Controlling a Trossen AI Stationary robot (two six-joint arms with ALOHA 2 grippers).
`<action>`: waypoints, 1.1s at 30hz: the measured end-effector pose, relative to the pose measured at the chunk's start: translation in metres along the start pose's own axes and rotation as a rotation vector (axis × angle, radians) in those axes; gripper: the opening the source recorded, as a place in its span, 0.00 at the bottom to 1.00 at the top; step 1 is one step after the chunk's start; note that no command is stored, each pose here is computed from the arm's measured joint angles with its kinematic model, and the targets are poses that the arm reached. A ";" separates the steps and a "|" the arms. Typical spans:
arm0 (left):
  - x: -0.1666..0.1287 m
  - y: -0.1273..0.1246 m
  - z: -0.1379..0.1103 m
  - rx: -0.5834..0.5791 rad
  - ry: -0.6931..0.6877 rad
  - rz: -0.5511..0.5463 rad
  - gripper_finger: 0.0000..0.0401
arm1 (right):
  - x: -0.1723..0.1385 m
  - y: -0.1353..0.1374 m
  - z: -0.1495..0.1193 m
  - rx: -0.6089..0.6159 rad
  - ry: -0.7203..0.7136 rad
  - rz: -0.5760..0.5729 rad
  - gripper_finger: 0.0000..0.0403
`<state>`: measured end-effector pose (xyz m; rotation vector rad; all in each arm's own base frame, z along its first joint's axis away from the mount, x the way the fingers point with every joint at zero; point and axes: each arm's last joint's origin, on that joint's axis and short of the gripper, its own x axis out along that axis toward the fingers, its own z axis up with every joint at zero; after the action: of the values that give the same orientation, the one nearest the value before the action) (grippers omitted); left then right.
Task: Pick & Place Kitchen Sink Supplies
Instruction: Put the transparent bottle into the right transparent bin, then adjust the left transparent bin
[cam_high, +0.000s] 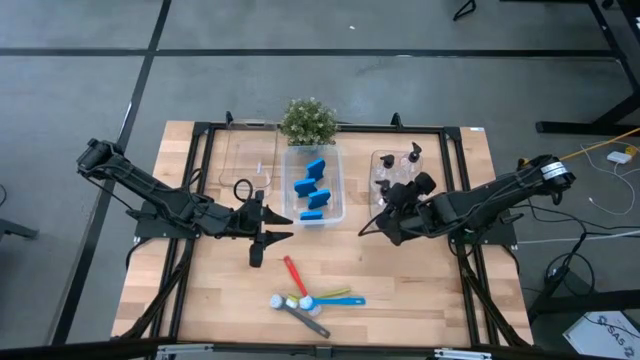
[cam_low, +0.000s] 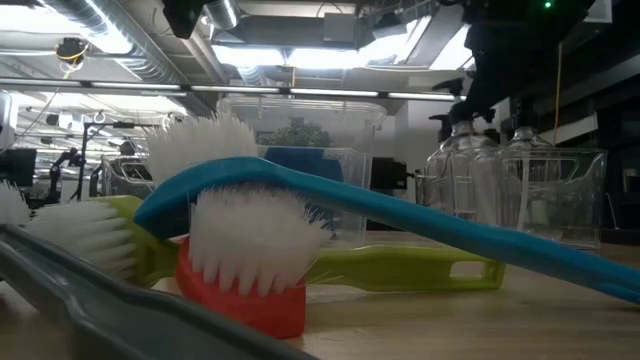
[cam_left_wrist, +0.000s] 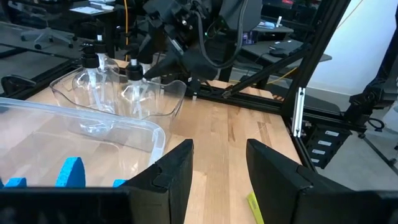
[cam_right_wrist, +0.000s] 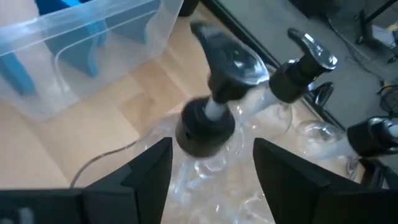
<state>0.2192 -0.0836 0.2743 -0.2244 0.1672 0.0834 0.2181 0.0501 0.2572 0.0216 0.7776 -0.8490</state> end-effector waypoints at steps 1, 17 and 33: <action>0.000 0.000 0.000 0.000 0.000 0.000 0.36 | 0.000 0.000 0.000 0.000 -0.001 -0.001 0.55; 0.000 0.000 0.000 0.000 0.000 0.000 0.36 | -0.007 0.002 0.008 -0.057 0.055 0.084 0.64; 0.000 0.000 -0.001 0.004 0.006 0.002 0.36 | -0.051 -0.011 0.041 -0.104 0.388 0.448 0.76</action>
<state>0.2191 -0.0834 0.2736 -0.2208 0.1739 0.0847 0.2147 0.0640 0.3220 0.2652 1.1277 -0.3782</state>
